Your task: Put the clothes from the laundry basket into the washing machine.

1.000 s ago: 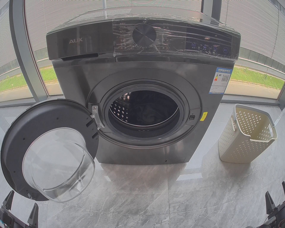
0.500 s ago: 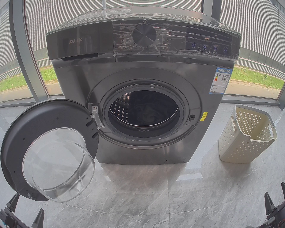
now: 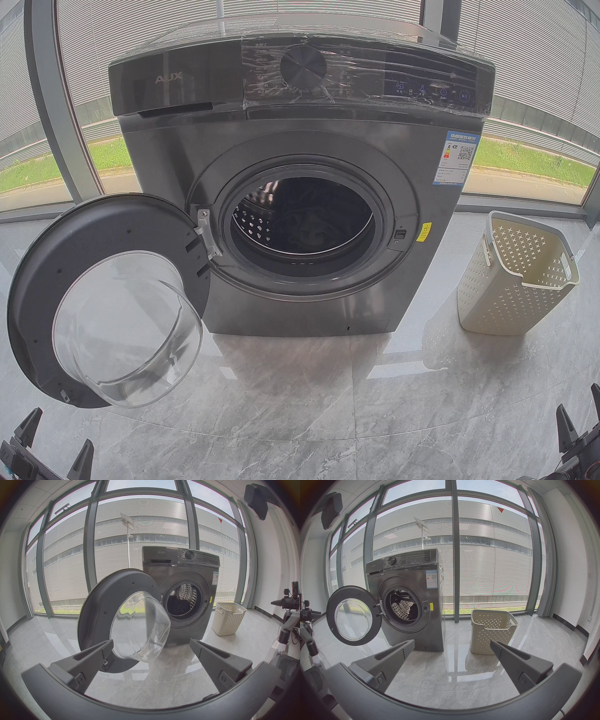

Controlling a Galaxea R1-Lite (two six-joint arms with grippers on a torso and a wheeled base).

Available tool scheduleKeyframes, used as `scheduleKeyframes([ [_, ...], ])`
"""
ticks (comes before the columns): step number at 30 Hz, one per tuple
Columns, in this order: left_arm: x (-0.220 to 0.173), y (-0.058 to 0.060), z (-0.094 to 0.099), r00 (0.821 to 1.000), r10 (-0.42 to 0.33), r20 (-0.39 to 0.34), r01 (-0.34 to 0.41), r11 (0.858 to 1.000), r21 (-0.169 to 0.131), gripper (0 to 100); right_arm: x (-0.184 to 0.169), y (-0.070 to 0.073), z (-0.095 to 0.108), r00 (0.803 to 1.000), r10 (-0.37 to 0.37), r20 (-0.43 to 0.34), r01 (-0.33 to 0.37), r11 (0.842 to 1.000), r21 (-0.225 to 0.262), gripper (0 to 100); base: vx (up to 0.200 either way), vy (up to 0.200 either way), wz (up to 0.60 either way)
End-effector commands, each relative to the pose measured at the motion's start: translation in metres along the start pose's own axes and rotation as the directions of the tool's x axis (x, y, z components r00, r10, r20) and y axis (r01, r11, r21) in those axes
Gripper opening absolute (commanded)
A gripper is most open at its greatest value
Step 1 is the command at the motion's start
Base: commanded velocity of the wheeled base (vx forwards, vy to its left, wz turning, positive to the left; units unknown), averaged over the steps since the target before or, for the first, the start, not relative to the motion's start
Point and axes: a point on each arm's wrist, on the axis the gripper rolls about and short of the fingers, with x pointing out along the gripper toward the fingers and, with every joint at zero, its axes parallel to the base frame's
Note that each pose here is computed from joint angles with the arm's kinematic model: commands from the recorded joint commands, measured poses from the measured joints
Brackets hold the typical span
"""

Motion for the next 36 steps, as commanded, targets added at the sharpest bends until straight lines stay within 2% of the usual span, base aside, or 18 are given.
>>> scheduleKeyframes([
  [1,0.0005,0.0,-0.0052,1.0,0.008,-0.005,-0.008,1.0,-0.001,100,-0.0002,0.0,-0.0026,1.0,0.0,0.002,0.0,1.0,0.0,100,0.0,0.0,0.0],
  [9,0.0005,0.0001,-0.0052,1.0,0.012,-0.005,-0.012,1.0,-0.005,100,0.0,0.0,-0.003,1.0,0.0,0.001,0.0,1.0,0.0,100,0.0,0.0,0.0],
  [12,0.0005,0.0003,-0.0052,1.0,0.02,-0.006,-0.02,1.0,0.002,100,-0.0002,0.0,-0.0026,1.0,0.0,0.002,0.0,1.0,0.0,100,-0.133,0.0,0.0],
  [19,0.0005,0.0005,-0.0052,1.0,0.029,-0.006,-0.029,1.0,-0.008,100,0.0,0.0,-0.003,1.0,0.0,0.001,0.0,1.0,0.0,100,-0.029,0.0,0.0],
  [36,0.0005,0.0005,-0.0052,0.999,0.032,-0.006,-0.032,0.999,-0.024,100,-0.0002,0.0,-0.0026,1.0,0.0,0.002,0.0,1.0,0.0,100,0.0,0.2,0.0],
])
